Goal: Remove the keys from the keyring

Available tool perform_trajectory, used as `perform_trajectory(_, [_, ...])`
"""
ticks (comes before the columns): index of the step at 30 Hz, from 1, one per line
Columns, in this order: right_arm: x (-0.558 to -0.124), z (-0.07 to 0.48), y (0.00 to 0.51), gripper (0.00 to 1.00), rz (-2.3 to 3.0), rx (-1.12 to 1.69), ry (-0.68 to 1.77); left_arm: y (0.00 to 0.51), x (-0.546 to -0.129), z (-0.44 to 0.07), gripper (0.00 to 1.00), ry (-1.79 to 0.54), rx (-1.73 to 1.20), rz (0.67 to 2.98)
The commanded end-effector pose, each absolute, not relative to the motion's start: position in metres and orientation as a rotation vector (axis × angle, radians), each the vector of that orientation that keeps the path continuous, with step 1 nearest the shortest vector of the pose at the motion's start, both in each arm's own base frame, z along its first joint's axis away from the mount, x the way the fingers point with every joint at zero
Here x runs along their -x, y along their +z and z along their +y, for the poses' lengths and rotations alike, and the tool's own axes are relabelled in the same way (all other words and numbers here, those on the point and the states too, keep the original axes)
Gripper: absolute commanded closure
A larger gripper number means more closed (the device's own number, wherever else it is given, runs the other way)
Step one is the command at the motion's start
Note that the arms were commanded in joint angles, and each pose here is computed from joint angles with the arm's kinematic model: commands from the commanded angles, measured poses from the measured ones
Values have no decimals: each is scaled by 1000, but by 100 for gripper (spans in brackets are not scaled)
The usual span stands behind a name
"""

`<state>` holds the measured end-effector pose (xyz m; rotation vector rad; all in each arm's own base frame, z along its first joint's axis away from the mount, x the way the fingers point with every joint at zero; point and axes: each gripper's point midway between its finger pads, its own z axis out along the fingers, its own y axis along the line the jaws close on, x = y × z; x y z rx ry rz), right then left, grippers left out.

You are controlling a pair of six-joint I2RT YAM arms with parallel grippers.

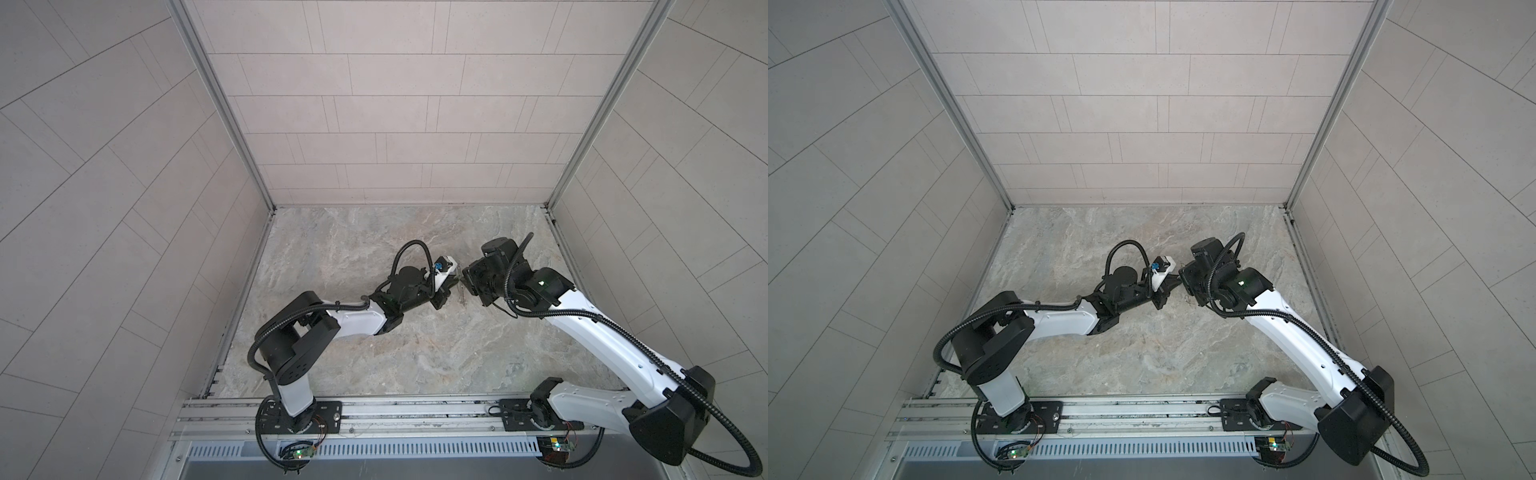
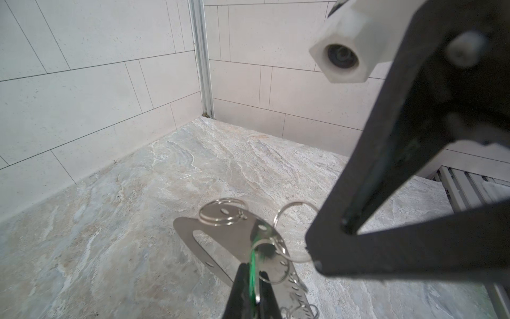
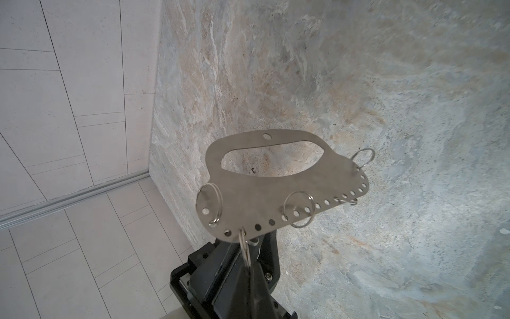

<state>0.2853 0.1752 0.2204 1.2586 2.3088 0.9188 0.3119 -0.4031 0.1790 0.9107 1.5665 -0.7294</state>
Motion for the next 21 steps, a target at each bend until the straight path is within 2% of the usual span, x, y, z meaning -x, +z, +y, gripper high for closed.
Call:
perform_trajectory(1, [-279,171,224,100,2306,-1268,927,168,-331,-389,100,-598,-919,1633])
perform_trajectory(11, [-278,177,214,100,2305,-1315,972,164,-344,-390,98,-552,-889,1619])
perform_trajectory(12, [-278,176,214,100,2307,-1316,968,164,-345,-390,93,-557,-888,1613])
perform_trajectory(14, [-277,174,213,100,2305,-1330,954,170,-343,-389,76,-585,-878,1576])
perform_trajectory(17, [-278,172,211,100,2293,-1350,947,182,-338,-379,60,-621,-851,1520])
perform_trajectory(21, [-279,169,212,100,2281,-1357,928,193,-323,-363,52,-666,-866,1459])
